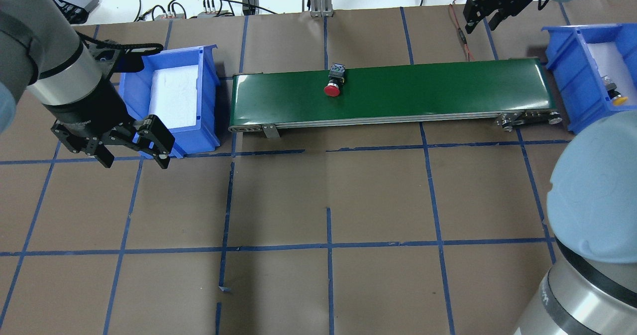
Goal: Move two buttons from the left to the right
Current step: 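Move the right gripper back over the conveyor toward the red button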
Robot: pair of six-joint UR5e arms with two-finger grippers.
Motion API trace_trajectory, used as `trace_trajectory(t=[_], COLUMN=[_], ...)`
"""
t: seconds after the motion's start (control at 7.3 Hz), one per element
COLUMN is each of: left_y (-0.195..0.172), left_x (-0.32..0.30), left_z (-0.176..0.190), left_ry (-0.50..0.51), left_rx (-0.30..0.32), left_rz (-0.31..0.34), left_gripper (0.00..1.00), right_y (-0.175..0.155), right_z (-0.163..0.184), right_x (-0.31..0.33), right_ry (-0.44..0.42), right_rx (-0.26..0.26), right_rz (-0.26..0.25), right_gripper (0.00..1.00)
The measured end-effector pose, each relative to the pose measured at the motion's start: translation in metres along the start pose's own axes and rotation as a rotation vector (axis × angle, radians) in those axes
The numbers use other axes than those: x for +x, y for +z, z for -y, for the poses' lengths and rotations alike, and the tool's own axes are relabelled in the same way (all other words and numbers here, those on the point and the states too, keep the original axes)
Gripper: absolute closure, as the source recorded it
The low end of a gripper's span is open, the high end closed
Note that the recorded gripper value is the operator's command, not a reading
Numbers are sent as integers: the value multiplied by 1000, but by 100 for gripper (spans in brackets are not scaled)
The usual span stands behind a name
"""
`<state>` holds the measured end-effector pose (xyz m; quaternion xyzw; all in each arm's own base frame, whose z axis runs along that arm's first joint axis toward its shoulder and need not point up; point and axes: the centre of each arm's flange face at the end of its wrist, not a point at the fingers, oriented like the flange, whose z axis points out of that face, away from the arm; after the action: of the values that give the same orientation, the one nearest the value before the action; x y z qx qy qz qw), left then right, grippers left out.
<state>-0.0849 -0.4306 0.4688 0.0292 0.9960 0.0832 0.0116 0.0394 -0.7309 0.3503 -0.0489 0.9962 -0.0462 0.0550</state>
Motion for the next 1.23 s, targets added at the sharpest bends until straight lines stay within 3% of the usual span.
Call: trace_trajectory(t=[0.41, 1.23], left_y=[-17, 4], left_x=[-4, -21], left_z=[8, 94], left_ry=[-46, -19], left_rx=[15, 5], left_rz=[2, 30], left_gripper=[0, 0], right_y=[28, 73], right_z=[0, 3], right_x=[-66, -158], right_ry=[136, 199], right_rx=[-28, -13], right_rz=[14, 24], right_gripper=[36, 35])
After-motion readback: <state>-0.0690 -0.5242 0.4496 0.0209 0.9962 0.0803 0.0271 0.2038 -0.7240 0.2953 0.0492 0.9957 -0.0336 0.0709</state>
